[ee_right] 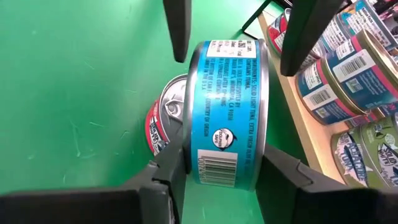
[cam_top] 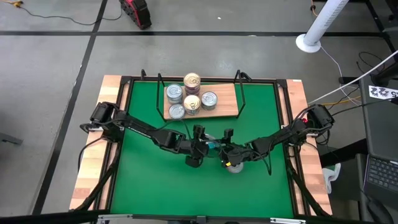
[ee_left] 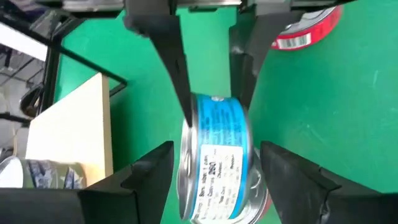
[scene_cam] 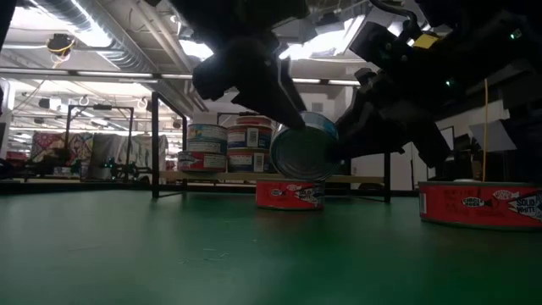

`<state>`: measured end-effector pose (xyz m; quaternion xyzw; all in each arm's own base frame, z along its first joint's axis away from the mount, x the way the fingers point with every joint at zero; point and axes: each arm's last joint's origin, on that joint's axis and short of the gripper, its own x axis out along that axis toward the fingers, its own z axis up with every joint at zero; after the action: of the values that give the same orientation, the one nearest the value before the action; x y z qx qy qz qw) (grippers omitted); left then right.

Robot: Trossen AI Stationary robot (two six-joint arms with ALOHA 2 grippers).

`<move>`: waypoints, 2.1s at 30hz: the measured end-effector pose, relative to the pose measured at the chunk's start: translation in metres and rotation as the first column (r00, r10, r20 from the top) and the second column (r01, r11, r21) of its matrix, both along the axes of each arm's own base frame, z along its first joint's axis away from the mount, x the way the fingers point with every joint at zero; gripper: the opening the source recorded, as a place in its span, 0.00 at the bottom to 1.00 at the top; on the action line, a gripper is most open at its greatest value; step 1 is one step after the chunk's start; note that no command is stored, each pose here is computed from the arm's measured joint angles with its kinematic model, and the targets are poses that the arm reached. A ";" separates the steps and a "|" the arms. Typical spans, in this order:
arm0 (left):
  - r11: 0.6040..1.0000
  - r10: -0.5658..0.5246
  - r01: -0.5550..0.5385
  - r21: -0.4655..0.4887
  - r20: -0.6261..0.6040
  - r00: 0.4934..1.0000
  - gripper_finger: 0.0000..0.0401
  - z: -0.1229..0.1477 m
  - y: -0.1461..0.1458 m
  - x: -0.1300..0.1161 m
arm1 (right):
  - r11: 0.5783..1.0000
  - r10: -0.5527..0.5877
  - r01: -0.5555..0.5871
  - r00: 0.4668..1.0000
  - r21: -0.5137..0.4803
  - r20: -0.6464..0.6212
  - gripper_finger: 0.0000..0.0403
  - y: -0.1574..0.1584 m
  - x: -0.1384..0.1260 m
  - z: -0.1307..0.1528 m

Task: Stack canned seafood by type on shelf
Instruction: Stack the yellow-blue tuna can on top of the other yellow-blue tuna can on the shelf

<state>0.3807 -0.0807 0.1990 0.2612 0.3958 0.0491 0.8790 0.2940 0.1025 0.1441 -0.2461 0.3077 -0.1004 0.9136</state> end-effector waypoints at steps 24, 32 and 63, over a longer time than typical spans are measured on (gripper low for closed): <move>0.999 0.014 -0.012 0.050 -0.047 0.999 0.34 -0.009 0.003 -0.001 | 1.000 -0.001 0.001 1.000 -0.005 0.004 0.42 0.000 0.000 0.000; 0.999 0.037 -0.036 0.032 -0.035 0.999 0.34 -0.009 0.001 -0.002 | 1.000 0.002 -0.002 1.000 -0.002 0.000 0.48 0.000 0.000 0.000; 0.786 0.492 -0.329 0.523 -0.206 0.846 0.36 0.082 0.043 -0.038 | 0.999 -0.036 0.035 0.994 0.011 0.101 0.65 -0.013 -0.030 0.066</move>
<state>0.3429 -0.0378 0.2808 0.3759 0.5614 0.2914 0.6772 0.2643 0.0893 0.2103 -0.2311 0.2657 -0.1274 0.9272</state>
